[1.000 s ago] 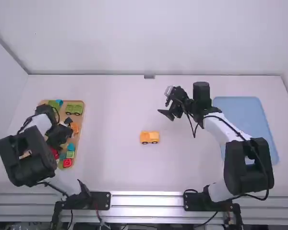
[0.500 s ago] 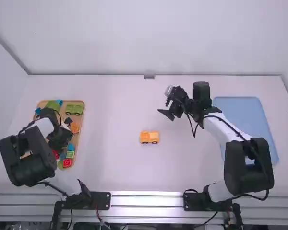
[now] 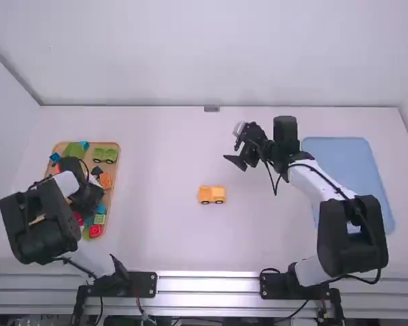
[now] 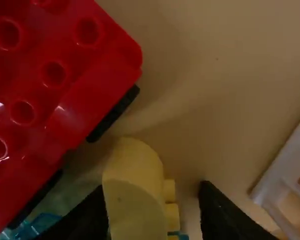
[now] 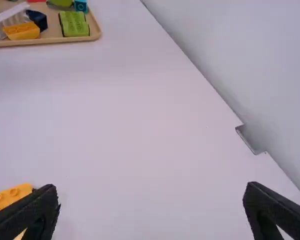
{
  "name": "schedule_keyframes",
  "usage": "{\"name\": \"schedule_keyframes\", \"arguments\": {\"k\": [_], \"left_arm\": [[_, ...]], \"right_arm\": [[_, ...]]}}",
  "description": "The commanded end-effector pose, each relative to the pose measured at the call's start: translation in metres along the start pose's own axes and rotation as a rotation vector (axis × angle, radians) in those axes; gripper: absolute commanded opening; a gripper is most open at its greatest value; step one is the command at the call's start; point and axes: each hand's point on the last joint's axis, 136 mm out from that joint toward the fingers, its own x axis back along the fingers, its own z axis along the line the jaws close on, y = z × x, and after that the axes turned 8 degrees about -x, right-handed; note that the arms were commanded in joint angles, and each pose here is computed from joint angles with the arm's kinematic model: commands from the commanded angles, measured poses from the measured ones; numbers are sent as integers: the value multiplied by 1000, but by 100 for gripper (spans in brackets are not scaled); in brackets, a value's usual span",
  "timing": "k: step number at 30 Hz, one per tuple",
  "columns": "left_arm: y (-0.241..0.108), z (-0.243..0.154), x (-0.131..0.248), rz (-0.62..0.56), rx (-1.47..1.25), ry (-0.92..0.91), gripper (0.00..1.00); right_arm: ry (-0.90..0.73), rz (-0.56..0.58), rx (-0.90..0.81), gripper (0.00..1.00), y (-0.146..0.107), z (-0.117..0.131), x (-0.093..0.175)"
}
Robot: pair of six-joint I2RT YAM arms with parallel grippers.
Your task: Assemble lego blocks to make yellow taxi
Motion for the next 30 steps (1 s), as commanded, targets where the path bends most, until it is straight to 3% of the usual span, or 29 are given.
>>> {"name": "schedule_keyframes", "arguments": {"k": [1,5,15,22,30], "left_arm": [[-5,0,-1,14,-12,4,43],[-4,-1,-1,9,-22,1,31],[14,3,6,-53,-57,41,26],[35,1,54,-120,-44,41,22],[34,-18,122,-299,-143,-87,24]], "right_arm": [[16,-5,-5,98,0,5,-1],[16,-5,-5,98,0,5,-1],[16,-5,-5,98,0,5,-1],[16,-5,-5,98,0,5,-1],[17,-10,3,98,2,6,-2]]}}
